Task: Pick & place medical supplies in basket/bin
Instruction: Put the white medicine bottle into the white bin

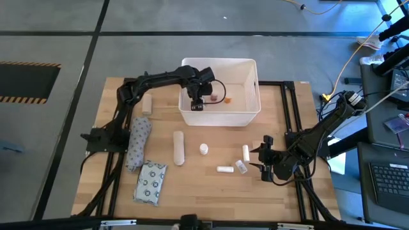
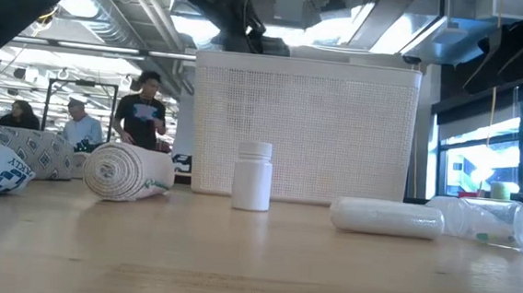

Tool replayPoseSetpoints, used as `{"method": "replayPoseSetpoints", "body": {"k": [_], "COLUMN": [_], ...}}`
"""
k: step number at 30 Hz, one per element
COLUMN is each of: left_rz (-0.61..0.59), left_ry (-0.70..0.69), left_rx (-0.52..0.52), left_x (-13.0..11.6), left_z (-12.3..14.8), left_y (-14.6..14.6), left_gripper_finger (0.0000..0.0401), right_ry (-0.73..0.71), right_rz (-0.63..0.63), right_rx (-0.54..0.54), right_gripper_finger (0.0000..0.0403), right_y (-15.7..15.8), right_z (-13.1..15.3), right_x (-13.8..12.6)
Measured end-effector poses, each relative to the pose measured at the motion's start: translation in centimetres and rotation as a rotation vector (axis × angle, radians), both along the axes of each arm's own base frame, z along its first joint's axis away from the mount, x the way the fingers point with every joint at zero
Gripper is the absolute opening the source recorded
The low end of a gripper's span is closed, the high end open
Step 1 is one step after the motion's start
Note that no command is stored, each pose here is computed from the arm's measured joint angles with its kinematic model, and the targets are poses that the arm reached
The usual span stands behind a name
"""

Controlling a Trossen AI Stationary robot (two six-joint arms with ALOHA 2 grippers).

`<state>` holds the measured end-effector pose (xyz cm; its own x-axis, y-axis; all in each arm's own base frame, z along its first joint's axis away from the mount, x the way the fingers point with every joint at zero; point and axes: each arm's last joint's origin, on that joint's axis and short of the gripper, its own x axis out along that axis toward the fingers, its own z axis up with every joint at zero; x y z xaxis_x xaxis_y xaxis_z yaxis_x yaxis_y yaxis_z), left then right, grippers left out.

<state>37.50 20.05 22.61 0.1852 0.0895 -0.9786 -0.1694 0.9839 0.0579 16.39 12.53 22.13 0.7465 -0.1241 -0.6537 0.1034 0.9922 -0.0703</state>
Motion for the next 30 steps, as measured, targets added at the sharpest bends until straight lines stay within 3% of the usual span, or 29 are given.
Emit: {"method": "replayPoseSetpoints", "body": {"k": [3, 14, 30], "left_rz": [0.004, 0.006, 0.016], "left_ry": [0.035, 0.032, 0.049], "left_rx": [0.01, 0.061, 0.05], "left_x": [0.19, 0.5, 0.46], "left_z": [-0.96, -0.61, -0.64], "left_y": [0.18, 0.18, -0.17], "left_gripper_finger": [0.0208, 0.0221, 0.0232], "right_ry": [0.0, 0.001, 0.002], "right_rz": [0.0, 0.0, 0.0], "right_rx": [0.0, -0.002, -0.001], "right_gripper_finger": [0.0243, 0.0243, 0.0243], "right_y": [0.0, -0.01, -0.01], "right_z": [0.0, 0.0, -0.01], "right_x": [0.0, -0.01, -0.02]}}
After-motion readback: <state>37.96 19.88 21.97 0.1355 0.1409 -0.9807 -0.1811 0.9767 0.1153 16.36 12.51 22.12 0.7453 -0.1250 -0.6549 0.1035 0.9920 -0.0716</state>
